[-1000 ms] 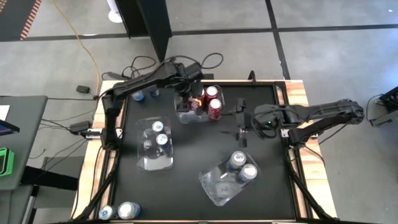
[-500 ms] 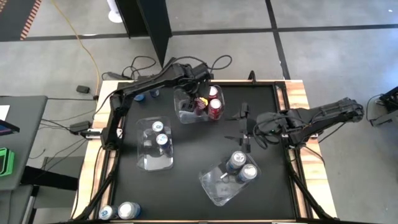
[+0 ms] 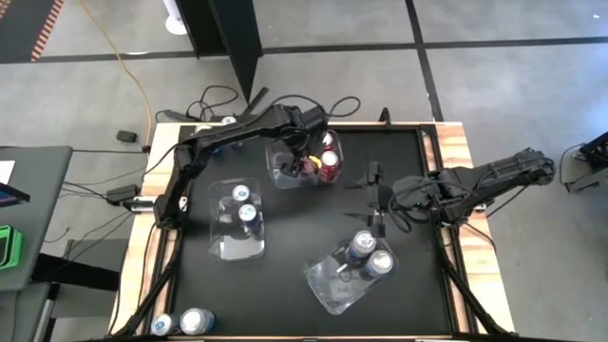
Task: Sort soda cans
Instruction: Put the red soda can into the top transparent bin
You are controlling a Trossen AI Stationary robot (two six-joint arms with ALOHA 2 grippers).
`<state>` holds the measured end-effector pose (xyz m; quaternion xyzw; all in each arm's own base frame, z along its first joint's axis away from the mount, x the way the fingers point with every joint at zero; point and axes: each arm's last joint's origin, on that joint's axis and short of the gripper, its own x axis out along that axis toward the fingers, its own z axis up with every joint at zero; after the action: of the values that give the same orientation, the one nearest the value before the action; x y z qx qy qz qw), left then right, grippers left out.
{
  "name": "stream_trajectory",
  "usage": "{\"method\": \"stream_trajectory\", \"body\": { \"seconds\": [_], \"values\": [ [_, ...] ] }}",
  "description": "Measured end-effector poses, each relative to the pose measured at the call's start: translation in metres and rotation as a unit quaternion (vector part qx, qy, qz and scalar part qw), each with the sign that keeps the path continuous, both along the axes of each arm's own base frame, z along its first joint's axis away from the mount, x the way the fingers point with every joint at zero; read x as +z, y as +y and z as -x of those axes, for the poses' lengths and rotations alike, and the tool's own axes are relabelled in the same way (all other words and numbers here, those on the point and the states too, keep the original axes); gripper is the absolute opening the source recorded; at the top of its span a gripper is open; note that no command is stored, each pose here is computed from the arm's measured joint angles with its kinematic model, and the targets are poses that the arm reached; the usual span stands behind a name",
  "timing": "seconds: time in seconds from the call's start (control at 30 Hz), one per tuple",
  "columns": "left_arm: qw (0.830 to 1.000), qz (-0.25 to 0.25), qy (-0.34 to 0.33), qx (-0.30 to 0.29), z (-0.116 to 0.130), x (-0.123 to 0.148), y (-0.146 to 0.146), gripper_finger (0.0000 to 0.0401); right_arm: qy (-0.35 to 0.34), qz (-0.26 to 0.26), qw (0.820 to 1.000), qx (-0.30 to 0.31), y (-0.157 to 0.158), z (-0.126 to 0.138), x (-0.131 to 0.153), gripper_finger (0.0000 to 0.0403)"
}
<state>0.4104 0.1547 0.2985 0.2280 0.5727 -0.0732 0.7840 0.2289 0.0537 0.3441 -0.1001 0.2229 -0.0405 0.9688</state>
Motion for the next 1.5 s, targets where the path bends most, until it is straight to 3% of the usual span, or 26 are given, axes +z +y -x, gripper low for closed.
{"method": "stream_trajectory", "body": {
  "seconds": [0.43,1.5],
  "values": [
    [0.999,-0.008,0.041,0.005,-0.021,-0.045,0.006,0.0301,0.008,0.0,1.0,0.008,0.005,0.0,-0.002,0.0332],
    [1.0,0.003,0.006,0.03,-0.026,-0.042,0.006,0.032,0.011,-0.007,1.0,0.004,0.005,0.0,-0.003,0.0332]
  ]
}}
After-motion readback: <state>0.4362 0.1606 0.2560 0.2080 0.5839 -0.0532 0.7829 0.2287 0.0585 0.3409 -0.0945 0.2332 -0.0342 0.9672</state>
